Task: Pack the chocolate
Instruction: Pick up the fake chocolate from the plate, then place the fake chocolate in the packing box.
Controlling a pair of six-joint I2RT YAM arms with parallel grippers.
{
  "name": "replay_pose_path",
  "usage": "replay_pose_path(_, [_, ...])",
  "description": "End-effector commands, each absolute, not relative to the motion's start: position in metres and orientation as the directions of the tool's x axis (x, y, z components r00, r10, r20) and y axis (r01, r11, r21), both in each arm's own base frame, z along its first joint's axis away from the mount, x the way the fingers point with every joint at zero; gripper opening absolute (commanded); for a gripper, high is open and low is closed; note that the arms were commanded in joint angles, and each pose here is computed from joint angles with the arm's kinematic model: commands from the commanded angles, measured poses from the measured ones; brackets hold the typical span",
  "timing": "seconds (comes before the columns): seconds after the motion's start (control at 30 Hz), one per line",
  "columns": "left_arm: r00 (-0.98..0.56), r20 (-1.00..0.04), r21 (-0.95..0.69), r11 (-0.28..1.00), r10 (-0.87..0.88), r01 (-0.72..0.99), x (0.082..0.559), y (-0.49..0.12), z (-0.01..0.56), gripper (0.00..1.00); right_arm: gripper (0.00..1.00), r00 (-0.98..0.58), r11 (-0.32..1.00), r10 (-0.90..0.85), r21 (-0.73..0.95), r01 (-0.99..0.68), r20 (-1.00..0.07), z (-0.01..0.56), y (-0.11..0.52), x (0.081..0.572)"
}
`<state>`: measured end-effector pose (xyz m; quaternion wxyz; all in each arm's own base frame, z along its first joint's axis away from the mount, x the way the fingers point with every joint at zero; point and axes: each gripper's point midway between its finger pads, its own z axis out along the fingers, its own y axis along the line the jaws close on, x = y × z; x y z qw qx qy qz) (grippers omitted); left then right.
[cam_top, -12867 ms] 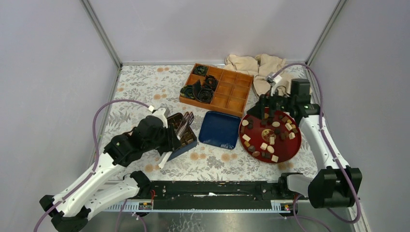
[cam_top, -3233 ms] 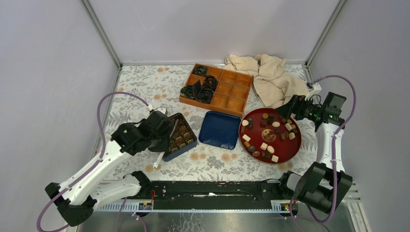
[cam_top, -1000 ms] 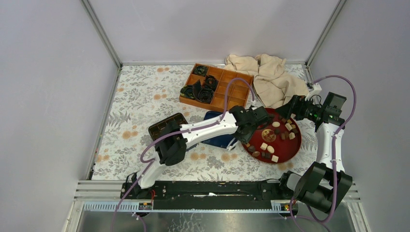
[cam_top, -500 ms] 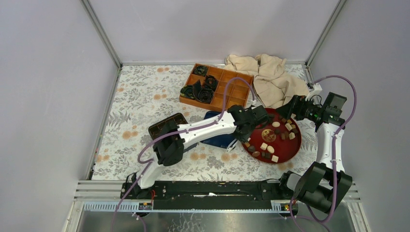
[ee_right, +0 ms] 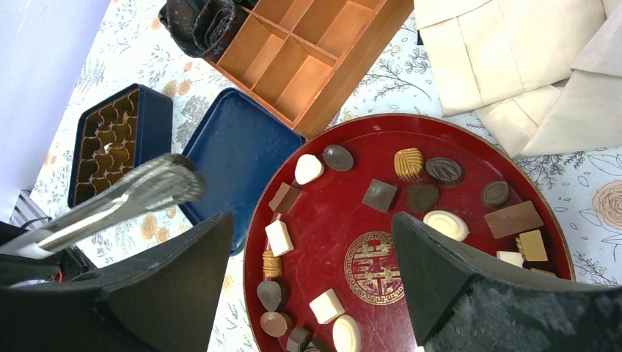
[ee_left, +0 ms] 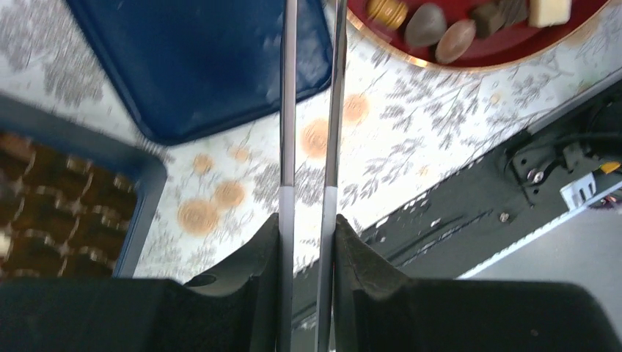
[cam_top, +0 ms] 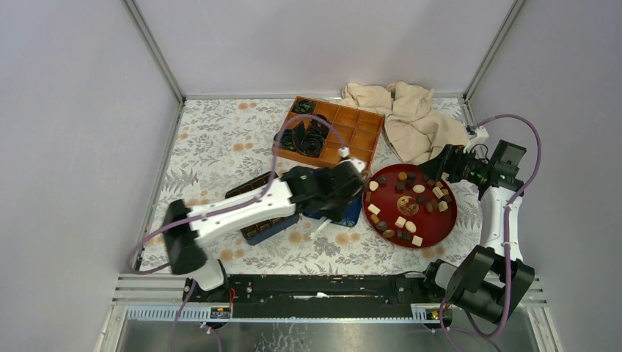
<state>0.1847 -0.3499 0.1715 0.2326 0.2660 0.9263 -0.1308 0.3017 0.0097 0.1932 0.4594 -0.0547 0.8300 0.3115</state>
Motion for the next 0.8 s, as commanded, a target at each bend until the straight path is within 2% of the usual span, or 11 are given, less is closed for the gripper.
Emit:
replay_pose_path(0.0, [-0.766,-0.584,-0.185,0.875,0.269,0.448,0.181,-0.312,0.195,0.00,0.87,-0.545,0.792,0.180,0.449,-0.413,-0.819,0.203,0.010,0.303])
replay_pose_path(0.17, [-0.826,-0.553,-0.198,0.945,0.113,0.261,0.170,-0.229,0.189,0.00,0.87,-0.545,0.791,0.179,0.449,-0.415,-0.819,0.203,0.011,0.303])
replay_pose_path(0.43, [-0.877,-0.474,-0.079,0.995,-0.085,-0.053,0.145,-0.109,0.172,0.00,0.86,-0.547,0.789,0.183,0.454,-0.414,-0.817,0.203,0.011,0.303])
replay_pose_path(0.57, [-0.891,-0.439,-0.004,0.992,-0.118,-0.129,0.133,-0.080,0.161,0.00,0.87,-0.547,0.788,0.184,0.455,-0.414,-0.817,0.202,0.011,0.302])
replay_pose_path(0.77, [-0.908,-0.404,0.061,0.987,-0.110,-0.146,0.128,-0.071,0.146,0.00,0.87,-0.545,0.786,0.184,0.455,-0.418,-0.818,0.203,0.011,0.302])
